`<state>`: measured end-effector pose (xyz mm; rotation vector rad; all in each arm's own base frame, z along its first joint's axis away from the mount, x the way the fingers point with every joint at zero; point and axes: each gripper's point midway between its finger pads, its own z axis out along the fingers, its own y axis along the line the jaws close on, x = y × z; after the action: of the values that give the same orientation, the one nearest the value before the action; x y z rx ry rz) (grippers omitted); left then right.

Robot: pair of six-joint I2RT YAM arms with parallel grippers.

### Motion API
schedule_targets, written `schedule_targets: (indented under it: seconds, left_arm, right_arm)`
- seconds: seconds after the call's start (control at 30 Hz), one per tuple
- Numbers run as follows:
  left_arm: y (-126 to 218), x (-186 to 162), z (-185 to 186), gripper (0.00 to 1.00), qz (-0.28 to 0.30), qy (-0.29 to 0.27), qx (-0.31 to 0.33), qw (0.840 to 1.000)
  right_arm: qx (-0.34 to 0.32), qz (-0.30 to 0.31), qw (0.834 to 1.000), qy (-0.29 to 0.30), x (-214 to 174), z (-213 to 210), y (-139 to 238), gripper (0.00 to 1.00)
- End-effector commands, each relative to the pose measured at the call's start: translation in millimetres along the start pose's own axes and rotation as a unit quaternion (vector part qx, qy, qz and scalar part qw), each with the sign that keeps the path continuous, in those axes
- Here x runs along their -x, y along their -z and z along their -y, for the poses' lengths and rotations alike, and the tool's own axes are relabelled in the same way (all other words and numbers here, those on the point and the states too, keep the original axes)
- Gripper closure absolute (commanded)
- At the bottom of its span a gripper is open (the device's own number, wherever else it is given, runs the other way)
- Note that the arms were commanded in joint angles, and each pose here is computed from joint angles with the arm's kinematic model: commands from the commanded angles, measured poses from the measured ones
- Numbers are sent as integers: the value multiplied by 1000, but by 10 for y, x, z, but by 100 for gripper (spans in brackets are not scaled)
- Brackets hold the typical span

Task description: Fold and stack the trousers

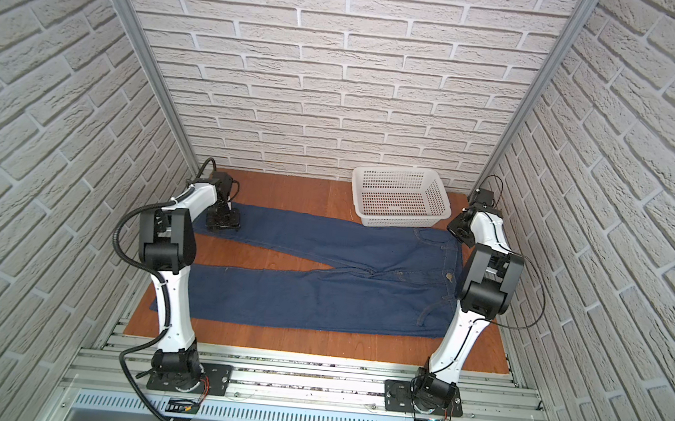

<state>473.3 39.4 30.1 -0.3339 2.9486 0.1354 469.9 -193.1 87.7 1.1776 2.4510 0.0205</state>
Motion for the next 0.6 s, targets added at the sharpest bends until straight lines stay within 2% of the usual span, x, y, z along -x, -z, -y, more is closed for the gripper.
schedule_targets:
  seconds: [0.0,0.07,0.17,0.27,0.4,0.57]
  left_arm:
    - [-16,1,-57,35,-9,4,5,1000]
    - [42,12,-53,33,-2,4,4,1000]
    - [233,57,-42,30,23,6,-1,1000]
    - [515,105,-31,27,54,9,-5,998]
    - [975,108,3,25,98,7,-6,995]
    - [1344,-90,84,25,124,3,-19,992]
  right_arm:
    - [-26,11,1000,13,74,43,-65,94]
    - [-29,9,999,13,70,46,-70,85]
    - [-40,28,999,15,115,76,77,65]
    - [-54,54,997,16,190,139,331,56]
    - [-63,87,994,8,203,238,806,49]
    - [-52,73,996,-4,-122,360,907,49]
